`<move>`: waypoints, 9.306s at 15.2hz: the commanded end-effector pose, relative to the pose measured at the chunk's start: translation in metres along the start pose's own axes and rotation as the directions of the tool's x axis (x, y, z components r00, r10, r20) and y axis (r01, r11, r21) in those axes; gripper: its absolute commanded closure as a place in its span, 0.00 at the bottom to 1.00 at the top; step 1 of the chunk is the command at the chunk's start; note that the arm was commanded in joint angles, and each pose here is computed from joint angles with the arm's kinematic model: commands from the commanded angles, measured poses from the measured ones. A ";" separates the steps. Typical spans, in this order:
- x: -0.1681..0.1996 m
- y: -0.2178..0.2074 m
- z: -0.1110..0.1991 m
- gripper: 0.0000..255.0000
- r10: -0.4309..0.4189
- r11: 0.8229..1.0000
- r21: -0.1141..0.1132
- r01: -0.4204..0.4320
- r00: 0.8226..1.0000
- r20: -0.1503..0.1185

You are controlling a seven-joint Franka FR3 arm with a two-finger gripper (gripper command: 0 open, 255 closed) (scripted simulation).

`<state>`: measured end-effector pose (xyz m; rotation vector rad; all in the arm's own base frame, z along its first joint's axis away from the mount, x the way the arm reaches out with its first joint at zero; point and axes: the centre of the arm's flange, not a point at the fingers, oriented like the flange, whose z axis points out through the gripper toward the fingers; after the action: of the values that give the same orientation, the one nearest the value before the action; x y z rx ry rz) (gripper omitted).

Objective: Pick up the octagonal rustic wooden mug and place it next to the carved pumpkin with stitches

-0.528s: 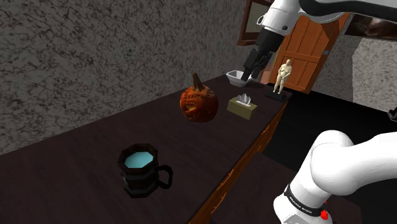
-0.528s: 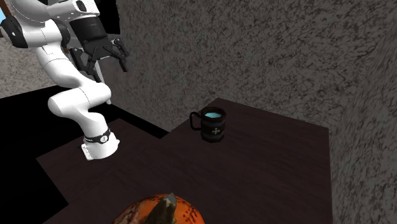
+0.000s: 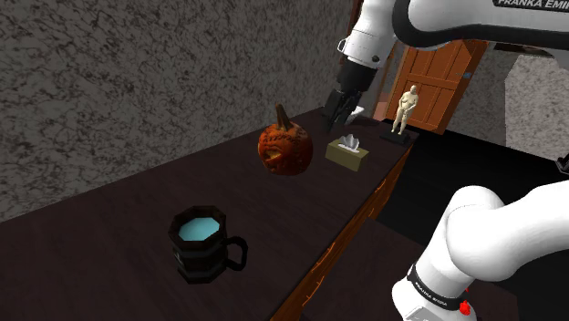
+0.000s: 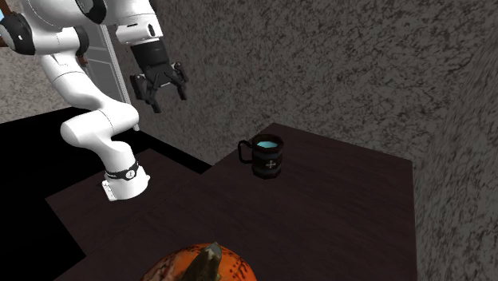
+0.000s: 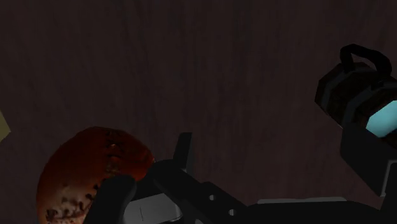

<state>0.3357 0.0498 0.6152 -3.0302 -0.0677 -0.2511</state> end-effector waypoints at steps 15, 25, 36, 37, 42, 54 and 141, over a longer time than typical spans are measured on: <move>0.060 -0.156 0.142 0.00 -0.201 0.979 -0.019 0.203 0.976 0.085; 0.074 -0.256 0.234 0.00 -0.320 0.945 -0.022 0.326 0.937 0.140; 0.069 -0.255 0.274 0.00 -0.321 0.945 -0.022 0.327 0.936 0.141; 0.069 -0.255 0.274 0.00 -0.321 0.945 -0.022 0.327 0.936 0.141; 0.069 -0.255 0.274 1.00 -0.321 0.945 -0.022 0.327 0.936 0.141; 0.071 -0.256 0.259 1.00 -0.321 0.945 -0.022 0.327 0.936 0.141; 0.123 -0.027 -0.113 1.00 -0.321 0.945 -0.022 0.327 0.936 0.141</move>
<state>0.4383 0.0818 0.7453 -3.0631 -0.5817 -0.0659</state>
